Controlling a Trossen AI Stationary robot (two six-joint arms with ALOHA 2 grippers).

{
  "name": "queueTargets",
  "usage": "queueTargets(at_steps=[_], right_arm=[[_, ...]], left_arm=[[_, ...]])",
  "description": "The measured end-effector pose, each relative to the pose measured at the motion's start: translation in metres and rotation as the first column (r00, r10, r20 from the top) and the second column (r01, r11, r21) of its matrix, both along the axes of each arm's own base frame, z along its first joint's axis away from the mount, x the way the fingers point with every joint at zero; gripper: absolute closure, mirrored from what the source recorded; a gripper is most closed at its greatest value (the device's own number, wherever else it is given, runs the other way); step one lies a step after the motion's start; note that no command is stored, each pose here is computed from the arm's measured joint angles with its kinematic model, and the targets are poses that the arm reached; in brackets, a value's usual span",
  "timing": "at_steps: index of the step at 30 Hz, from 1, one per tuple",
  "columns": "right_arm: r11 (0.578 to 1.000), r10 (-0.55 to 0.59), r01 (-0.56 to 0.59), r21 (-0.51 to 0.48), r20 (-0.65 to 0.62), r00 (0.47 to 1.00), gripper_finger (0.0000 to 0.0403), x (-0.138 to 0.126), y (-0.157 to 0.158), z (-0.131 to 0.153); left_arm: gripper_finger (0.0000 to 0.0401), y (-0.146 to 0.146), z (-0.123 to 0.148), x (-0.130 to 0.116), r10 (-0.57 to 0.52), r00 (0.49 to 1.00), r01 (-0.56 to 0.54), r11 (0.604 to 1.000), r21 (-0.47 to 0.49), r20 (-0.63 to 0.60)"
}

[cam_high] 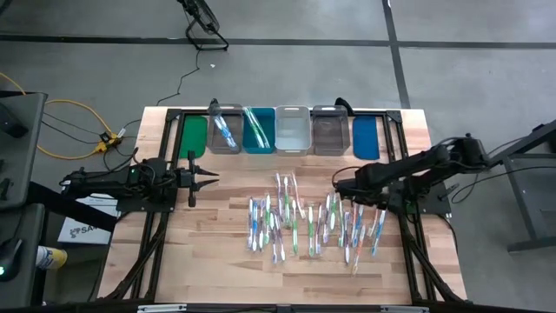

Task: Pick & Place Toothbrushes
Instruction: Put the orange toothbrush into the right black bin

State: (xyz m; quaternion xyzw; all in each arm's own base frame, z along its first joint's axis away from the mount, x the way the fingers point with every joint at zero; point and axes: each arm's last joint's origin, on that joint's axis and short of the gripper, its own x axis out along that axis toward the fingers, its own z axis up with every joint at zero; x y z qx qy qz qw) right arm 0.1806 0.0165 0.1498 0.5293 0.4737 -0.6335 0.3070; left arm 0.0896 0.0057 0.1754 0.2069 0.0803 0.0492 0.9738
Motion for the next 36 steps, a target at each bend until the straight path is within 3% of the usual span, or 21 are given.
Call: queueTargets(at_steps=[13, 19, 26, 36], right_arm=[[0.999, 0.003, 0.002, 0.049, -0.110, 0.994, 0.0227, 0.004, 0.005, -0.017], [0.998, 0.018, -0.013, 0.064, -0.067, 0.998, 0.0227, 0.008, 0.011, -0.010], [0.999, -0.002, 0.010, 0.051, -0.146, 0.989, 0.0227, -0.001, 0.010, -0.004], [0.996, -0.018, 0.023, 0.087, -0.053, 0.998, 0.0227, -0.003, 0.010, -0.025]], left_arm=[[0.0336, 0.000, 0.000, 0.000, 0.000, 1.000, 0.000, 1.000, 0.000, 0.000], [0.0336, 0.000, 0.000, 0.000, 0.000, 1.000, 0.000, 1.000, 0.000, 0.000], [0.0336, 0.000, 0.000, 0.000, 0.000, 1.000, 0.000, 1.000, 0.000, 0.000], [0.0336, 0.000, 0.000, 0.000, 0.000, 1.000, 0.000, 1.000, 0.000, 0.000]])
